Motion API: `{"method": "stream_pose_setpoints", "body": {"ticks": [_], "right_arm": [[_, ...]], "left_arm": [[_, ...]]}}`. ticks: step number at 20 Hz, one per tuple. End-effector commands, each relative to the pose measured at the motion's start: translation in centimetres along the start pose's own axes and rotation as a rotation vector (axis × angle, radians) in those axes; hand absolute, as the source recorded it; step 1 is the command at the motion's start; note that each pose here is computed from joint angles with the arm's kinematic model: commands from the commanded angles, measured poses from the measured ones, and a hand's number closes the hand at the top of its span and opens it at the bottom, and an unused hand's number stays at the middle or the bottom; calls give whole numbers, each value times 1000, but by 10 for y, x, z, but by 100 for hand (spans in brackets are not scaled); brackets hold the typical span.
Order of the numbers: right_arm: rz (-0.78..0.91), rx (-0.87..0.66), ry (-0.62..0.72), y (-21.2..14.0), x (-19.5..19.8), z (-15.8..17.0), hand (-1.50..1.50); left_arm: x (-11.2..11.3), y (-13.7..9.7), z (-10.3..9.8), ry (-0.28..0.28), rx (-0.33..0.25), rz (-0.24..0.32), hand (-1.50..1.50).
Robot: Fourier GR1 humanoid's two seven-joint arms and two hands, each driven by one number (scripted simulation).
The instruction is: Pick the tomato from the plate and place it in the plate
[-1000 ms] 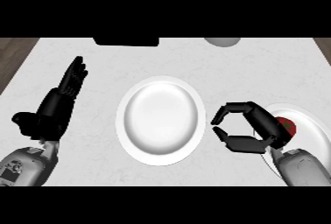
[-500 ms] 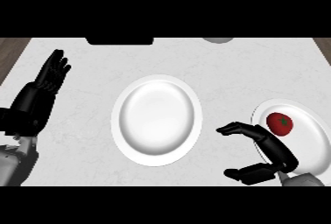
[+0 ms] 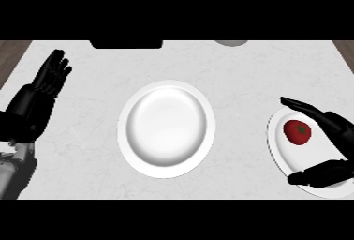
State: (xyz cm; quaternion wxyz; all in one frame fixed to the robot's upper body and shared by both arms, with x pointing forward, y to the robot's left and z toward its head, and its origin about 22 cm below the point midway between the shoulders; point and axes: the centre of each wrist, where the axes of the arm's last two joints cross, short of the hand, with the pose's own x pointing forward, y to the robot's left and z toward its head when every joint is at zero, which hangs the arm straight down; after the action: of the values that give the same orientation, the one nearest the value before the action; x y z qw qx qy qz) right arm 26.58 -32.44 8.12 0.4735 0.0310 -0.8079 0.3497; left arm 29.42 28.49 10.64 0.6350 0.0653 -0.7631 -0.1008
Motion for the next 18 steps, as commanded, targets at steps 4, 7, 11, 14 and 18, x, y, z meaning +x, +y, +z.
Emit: {"method": "stream_pose_setpoints", "body": {"ticks": [4,7,11,14,18], "right_arm": [[403,193,290,-58,55,-15,-150],[505,333,422,-71,70,-19,-150],[581,491,577,-66,75,-25,-150],[602,552,610,-46,72,-31,-150],[638,561,648,-39,53,-34,-150]], "left_arm": [[-6,-6,0,5,3,4,0],[-13,-6,6,6,-10,13,0],[1,6,-8,-14,-10,8,0],[-14,-15,8,5,-4,4,0],[-6,-6,4,-2,-12,15,0]]}}
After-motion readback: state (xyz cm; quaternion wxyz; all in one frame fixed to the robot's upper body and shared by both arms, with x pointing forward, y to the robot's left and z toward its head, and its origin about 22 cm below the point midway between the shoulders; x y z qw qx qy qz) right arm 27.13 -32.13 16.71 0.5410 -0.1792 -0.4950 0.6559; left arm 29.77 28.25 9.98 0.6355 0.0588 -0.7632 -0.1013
